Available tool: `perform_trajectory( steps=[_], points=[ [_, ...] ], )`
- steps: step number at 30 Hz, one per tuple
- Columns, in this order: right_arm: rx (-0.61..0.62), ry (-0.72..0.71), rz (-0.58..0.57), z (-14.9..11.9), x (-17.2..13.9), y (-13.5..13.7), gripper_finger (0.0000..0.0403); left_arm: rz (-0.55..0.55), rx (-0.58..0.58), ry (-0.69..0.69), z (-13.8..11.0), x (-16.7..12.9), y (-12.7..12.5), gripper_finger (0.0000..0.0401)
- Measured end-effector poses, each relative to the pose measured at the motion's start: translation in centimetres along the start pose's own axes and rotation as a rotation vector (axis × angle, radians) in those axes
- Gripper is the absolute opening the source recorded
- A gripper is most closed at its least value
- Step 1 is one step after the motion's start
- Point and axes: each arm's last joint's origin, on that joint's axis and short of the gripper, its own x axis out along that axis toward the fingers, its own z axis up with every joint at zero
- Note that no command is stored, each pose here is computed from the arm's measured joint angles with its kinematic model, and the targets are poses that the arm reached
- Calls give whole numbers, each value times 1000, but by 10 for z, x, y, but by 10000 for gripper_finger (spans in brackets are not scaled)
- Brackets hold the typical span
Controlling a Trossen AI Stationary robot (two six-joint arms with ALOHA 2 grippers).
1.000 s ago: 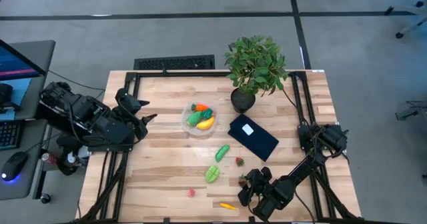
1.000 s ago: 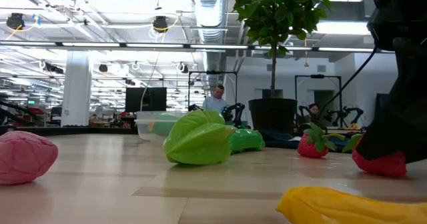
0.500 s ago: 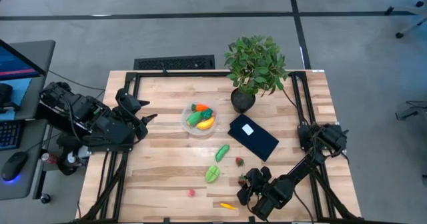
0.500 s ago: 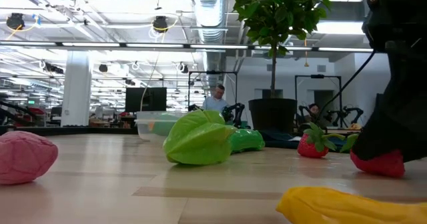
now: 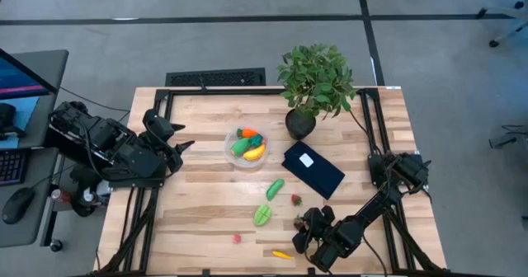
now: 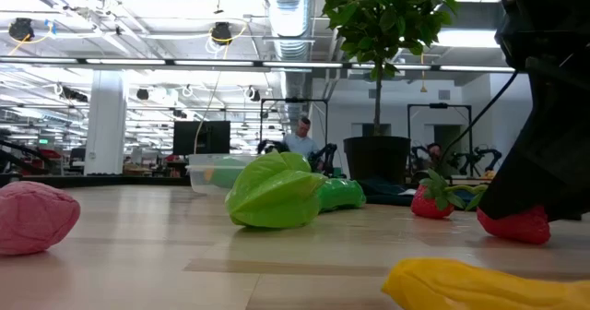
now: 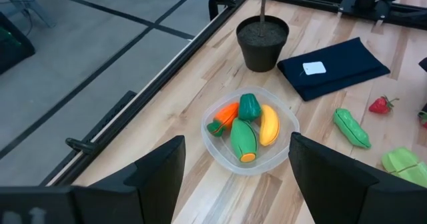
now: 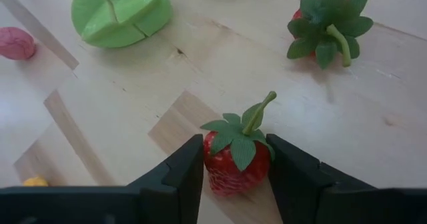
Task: Pick and placing Produce into tupperware
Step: Put the bottom red strawberry into the transparent bin
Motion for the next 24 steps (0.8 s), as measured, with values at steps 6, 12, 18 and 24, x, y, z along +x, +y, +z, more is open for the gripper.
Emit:
perform_trajectory(
  steps=[6, 12, 18, 24],
  points=[
    [7, -3, 8, 0, 0, 1, 154, 1, 0, 0, 0, 0, 0, 256],
    [21, -37, 26, 2, -1, 3, 148, 1, 0, -1, 0, 0, 0, 256],
    [42, -67, 50, 3, -1, 6, 143, -2, -5, -4, 0, 0, 0, 256],
    [64, -159, 77, 13, -11, 8, 155, -2, -6, -5, 0, 0, 0, 256]
  ],
)
